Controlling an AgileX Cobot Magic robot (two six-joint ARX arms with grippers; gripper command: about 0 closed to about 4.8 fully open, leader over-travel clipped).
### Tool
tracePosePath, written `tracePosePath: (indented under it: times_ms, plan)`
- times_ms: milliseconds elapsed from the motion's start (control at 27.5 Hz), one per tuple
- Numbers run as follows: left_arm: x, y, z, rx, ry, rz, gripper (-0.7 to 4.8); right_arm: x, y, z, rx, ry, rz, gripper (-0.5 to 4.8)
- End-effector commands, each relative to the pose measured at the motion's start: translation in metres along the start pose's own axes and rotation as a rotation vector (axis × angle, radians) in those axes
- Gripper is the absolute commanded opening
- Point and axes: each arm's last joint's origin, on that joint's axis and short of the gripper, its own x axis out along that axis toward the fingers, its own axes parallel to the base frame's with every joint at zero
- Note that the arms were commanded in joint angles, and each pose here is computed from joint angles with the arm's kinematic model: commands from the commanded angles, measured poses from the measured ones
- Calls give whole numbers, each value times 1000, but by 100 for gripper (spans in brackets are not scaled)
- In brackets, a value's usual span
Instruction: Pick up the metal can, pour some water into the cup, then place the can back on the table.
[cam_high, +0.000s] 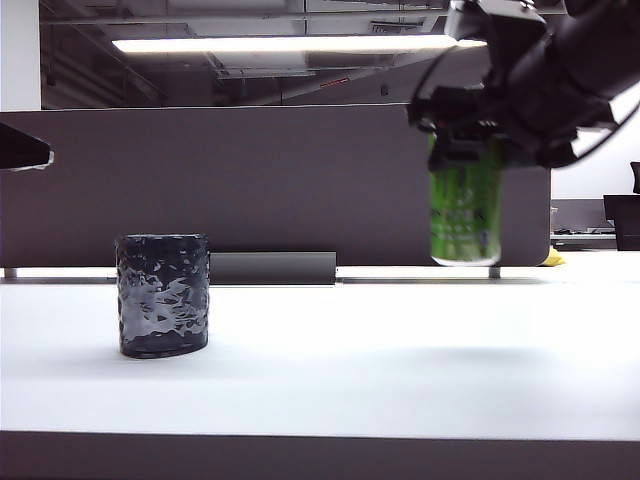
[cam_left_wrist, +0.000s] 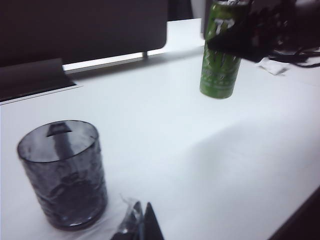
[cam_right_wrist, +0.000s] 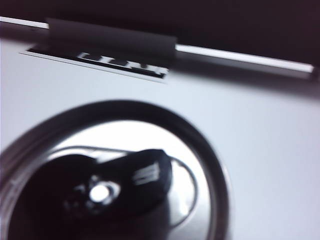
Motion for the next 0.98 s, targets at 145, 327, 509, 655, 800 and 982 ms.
tracePosePath:
  times_ms: [145,327,509,655,800,982]
  plan:
    - [0,5,1,-1,-11,54,-5,7,13,29,-72,-72,60,237]
    - [-1,9,1,-2,-8,96,-5,20,27,41,-115,-57,105,237]
    - [-1,13,1,-3,-6,137,-5,32,44,48,-168,-61,140,237]
    - [-2,18,1,-4,-4,182,-5,42,55,51,-198,-62,169,237]
    - [-4,25,0,-6,0,258,-5,57,68,50,-230,-52,200,237]
    - [-5,30,0,-7,3,311,-5,70,82,47,-289,-45,222,237]
